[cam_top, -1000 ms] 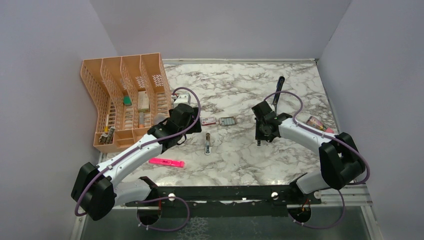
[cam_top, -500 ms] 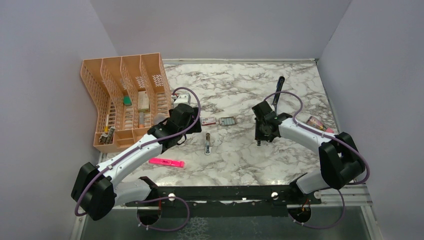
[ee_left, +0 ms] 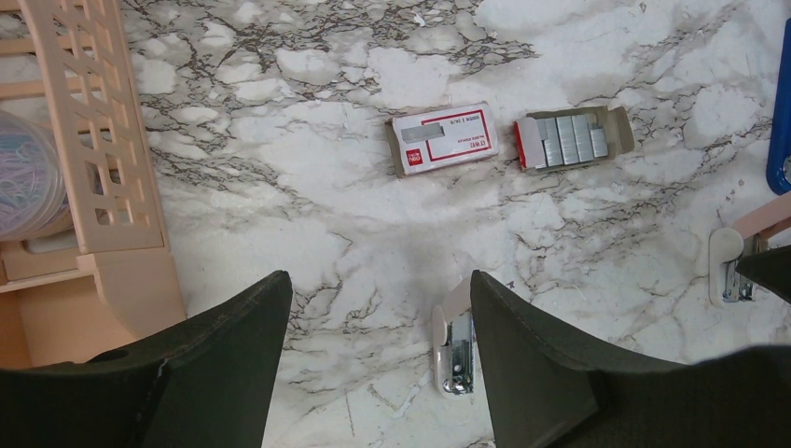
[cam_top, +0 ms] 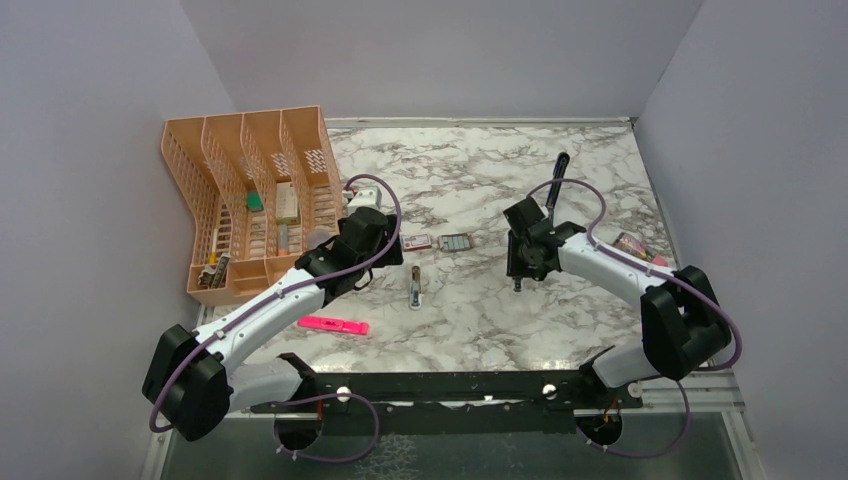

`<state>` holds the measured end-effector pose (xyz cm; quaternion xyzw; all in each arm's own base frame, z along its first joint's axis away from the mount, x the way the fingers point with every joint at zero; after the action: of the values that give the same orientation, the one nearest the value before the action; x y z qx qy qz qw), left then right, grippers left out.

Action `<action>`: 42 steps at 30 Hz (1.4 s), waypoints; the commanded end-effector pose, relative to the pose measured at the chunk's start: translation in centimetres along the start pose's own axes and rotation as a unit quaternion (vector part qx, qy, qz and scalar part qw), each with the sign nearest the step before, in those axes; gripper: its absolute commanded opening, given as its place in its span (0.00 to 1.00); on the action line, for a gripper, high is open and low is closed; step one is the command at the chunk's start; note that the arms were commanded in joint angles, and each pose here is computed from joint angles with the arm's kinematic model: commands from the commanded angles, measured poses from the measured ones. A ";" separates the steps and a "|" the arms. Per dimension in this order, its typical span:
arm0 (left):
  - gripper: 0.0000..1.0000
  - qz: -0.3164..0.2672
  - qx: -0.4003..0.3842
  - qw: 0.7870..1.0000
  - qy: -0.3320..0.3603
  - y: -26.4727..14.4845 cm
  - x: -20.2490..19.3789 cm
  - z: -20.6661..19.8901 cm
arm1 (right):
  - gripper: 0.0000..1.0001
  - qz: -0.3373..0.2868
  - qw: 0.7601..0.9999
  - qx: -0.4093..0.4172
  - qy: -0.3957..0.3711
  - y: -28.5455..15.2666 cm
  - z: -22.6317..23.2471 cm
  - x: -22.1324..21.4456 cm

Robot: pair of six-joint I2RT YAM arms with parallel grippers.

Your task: Load the staples into the stapler

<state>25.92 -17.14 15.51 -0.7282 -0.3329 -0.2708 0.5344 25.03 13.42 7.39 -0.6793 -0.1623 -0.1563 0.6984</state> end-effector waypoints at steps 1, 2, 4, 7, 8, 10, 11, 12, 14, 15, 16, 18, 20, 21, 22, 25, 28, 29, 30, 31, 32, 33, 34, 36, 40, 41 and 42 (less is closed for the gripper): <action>0.71 -0.004 -0.010 1.000 -0.003 0.1 0.4 -0.4 | 0.34 -0.015 1.000 -0.003 -0.001 -0.5 -0.1 1.0; 0.71 -0.004 -0.010 1.000 -0.003 0.1 0.4 -0.4 | 0.34 -0.017 1.000 -0.003 -0.003 -0.4 0.0 1.0; 0.71 -0.004 -0.011 1.000 -0.003 0.1 0.4 -0.4 | 0.34 -0.024 1.000 -0.001 -0.004 -0.2 0.1 1.3; 0.71 -0.005 -0.010 1.000 -0.003 0.1 0.4 -0.4 | 0.34 -0.026 1.000 0.000 -0.008 0.1 0.2 1.5; 0.71 -0.005 -0.010 1.000 -0.003 0.1 0.4 -0.4 | 0.33 -0.024 1.000 0.000 -0.010 0.2 0.3 1.5; 0.71 -0.005 -0.009 1.000 -0.003 0.1 0.4 -0.4 | 0.34 -0.023 1.000 0.002 -0.012 0.5 0.3 1.4; 0.71 -0.005 -0.009 1.000 -0.003 0.1 0.4 -0.4 | 0.34 -0.023 1.000 0.005 -0.013 0.5 0.4 1.3; 0.71 -0.005 -0.009 1.000 -0.003 0.1 0.4 -0.4 | 0.34 -0.022 1.000 0.007 -0.014 0.6 0.4 1.2; 0.71 -0.003 -0.009 1.000 -0.003 0.2 0.3 -0.4 | 0.35 -0.022 0.999 0.015 -0.017 0.8 0.6 1.1; 0.71 -0.004 -0.009 1.000 -0.003 0.2 0.4 -0.4 | 0.35 -0.024 0.999 0.019 -0.019 0.9 0.7 1.1; 0.71 -0.003 -0.009 1.000 -0.003 0.2 0.3 -0.4 | 0.35 -0.023 0.999 0.020 -0.021 0.9 0.7 1.0; 0.71 -0.004 -0.009 1.000 -0.003 0.2 0.4 -0.4 | 0.35 -0.018 0.999 0.018 -0.022 1.0 0.6 0.8; 0.71 -0.004 -0.010 1.000 -0.003 0.2 0.4 -0.4 | 0.35 -0.013 1.000 0.015 -0.022 1.2 0.5 0.5; 0.71 -0.004 -0.009 1.000 -0.003 0.2 0.4 -0.4 | 0.35 -0.011 1.000 0.015 -0.023 1.3 0.5 0.4; 0.71 -0.003 -0.009 1.000 -0.003 0.2 0.3 -0.4 | 0.35 -0.009 1.000 0.014 -0.024 1.4 0.4 0.2; 0.71 -0.003 -0.010 1.000 -0.003 0.2 0.3 -0.4 | 0.36 -0.003 1.000 0.013 -0.024 1.5 0.4 -0.1; 0.71 -0.002 -0.009 1.000 -0.003 0.2 0.3 -0.4 | 0.36 0.001 1.000 0.014 -0.025 1.5 0.3 -0.3; 0.71 -0.003 -0.009 1.000 -0.003 0.2 0.3 -0.4 | 0.36 0.000 1.000 0.015 -0.024 1.4 0.3 -0.2; 0.71 -0.002 -0.009 1.000 -0.003 0.3 0.3 -0.4 | 0.36 0.001 1.000 0.015 -0.024 1.4 0.3 -0.3; 0.71 -0.002 -0.009 1.000 -0.003 0.3 0.3 -0.4 | 0.36 0.002 1.000 0.016 -0.024 1.4 0.3 -0.4; 0.71 -0.002 -0.009 1.000 -0.003 0.3 0.3 -0.4 | 0.36 0.003 1.000 0.016 -0.024 1.4 0.3 -0.5; 0.71 -0.001 -0.009 1.000 -0.003 0.3 0.3 -0.4 | 0.35 0.005 1.000 0.016 -0.024 1.4 0.3 -0.5; 0.71 -0.002 -0.010 1.000 -0.003 0.2 0.3 -0.5 | 0.35 0.004 1.000 0.015 -0.024 1.3 0.3 -0.5; 0.71 -0.002 -0.010 1.000 -0.003 0.2 0.3 -0.5 | 0.36 0.002 1.000 0.016 -0.024 1.2 0.3 -0.4; 0.71 -0.003 -0.012 1.000 -0.004 0.2 0.5 -0.6 | 0.35 -0.020 0.999 0.021 -0.022 0.2 0.5 0.9; 0.71 -0.004 -0.012 1.000 -0.004 0.2 0.5 -0.6 | 0.35 -0.029 0.999 0.023 -0.021 -0.1 0.6 1.4; 0.71 -0.004 -0.011 1.000 -0.003 0.2 0.5 -0.5 | 0.35 -0.038 0.999 0.024 -0.020 -0.6 0.7 1.9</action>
<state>25.96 -17.17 15.24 -0.7276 -0.3301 -0.2690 0.5378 25.60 13.76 6.49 -0.6740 -0.1818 -0.1466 0.7009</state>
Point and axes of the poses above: each gripper's point midway between its finger pads, its own y axis out along the fingers, its own z axis along the line the jaws close on, x = y × z, the point moved 3 cm from there along -y, back along the fingers, and after that the axes turned 4 degrees about -y, right-handed, at the moved point
